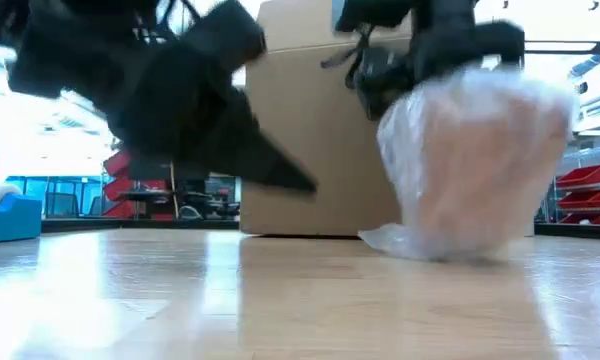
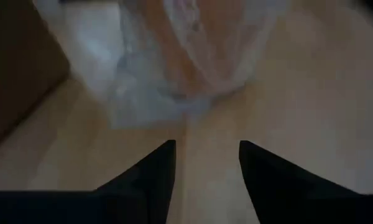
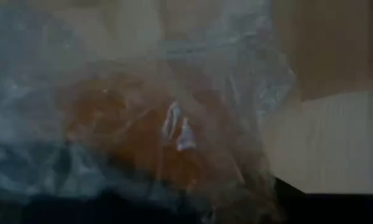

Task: Wrap mug
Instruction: Put the wrapped orange mug into the cardboard box

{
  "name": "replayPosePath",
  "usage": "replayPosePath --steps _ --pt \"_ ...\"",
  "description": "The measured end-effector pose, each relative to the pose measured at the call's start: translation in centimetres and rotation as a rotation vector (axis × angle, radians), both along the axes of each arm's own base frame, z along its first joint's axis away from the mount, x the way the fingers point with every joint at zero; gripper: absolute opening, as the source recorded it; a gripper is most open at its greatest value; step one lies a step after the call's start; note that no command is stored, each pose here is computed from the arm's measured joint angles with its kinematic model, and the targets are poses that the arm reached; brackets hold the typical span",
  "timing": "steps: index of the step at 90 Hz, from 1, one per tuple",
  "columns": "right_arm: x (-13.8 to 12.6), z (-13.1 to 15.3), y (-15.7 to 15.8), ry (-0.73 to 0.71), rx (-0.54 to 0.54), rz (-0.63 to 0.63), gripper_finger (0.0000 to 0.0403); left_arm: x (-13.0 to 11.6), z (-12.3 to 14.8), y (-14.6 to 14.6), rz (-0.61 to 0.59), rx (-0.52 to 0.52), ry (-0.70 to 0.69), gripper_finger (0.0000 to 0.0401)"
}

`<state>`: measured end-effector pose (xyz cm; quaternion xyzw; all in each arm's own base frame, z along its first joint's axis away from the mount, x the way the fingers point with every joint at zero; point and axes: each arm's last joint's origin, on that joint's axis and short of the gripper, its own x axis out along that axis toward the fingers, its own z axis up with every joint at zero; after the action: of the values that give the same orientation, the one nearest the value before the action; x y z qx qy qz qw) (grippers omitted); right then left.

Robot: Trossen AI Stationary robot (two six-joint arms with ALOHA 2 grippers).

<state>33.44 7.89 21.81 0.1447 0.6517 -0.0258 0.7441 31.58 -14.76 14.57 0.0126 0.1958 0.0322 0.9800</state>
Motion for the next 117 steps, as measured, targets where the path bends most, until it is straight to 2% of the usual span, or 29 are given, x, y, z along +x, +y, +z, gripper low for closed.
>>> replayPosePath --steps 15,29,42,57,65,73,84,92,97,105,111,117 --pt "-1.6 5.7 0.8 -0.183 0.009 0.044 0.0008 -1.9 4.3 -1.4 -0.06 -0.002 -0.085 0.0162" --pt "-3.8 13.2 0.3 -0.551 -0.068 0.092 0.001 -4.1 7.3 -3.4 -0.219 0.055 -0.175 0.0162" --pt "-6.1 19.0 -2.0 -0.872 -0.283 0.086 0.0009 -5.1 8.8 -4.4 -0.258 0.068 -0.261 0.0162" --pt "-9.0 25.0 -6.0 -1.192 -0.562 -0.032 0.0008 -5.1 9.0 -4.4 -0.239 0.055 -0.286 0.0162" --pt "-10.4 27.6 -8.8 -1.288 -0.689 -0.114 0.0008 -4.9 9.0 -4.1 -0.214 0.06 -0.285 0.0162" --pt "-11.7 29.3 -11.7 -1.303 -0.795 -0.202 0.0008 -4.8 9.0 -4.0 -0.207 0.059 -0.288 0.0162" --pt "-12.6 29.9 -16.4 -1.249 -0.905 -0.292 0.0008 -4.6 9.2 -3.7 -0.195 0.051 -0.301 0.0162" --pt "-12.5 28.7 -20.1 -1.12 -0.984 -0.299 0.0007 -4.4 9.3 -3.4 -0.182 0.048 -0.31 0.0162" --pt "-12.0 27.4 -22.5 -1.025 -0.985 -0.316 0.0007 -4.3 9.2 -3.3 -0.176 0.048 -0.309 0.0162" --pt "-10.8 24.6 -26.1 -0.922 -0.877 -0.333 0.0007 -4.3 9.2 -3.2 -0.173 0.043 -0.308 0.0162" --pt "-9.5 22.4 -28.1 -0.897 -0.723 -0.318 0.0007 -4.3 9.2 -3.2 -0.172 0.036 -0.308 0.0162" --pt "-7.6 19.9 -29.0 -0.866 -0.555 -0.247 0.0007 -4.3 9.2 -3.2 -0.171 0.03 -0.307 0.0162"
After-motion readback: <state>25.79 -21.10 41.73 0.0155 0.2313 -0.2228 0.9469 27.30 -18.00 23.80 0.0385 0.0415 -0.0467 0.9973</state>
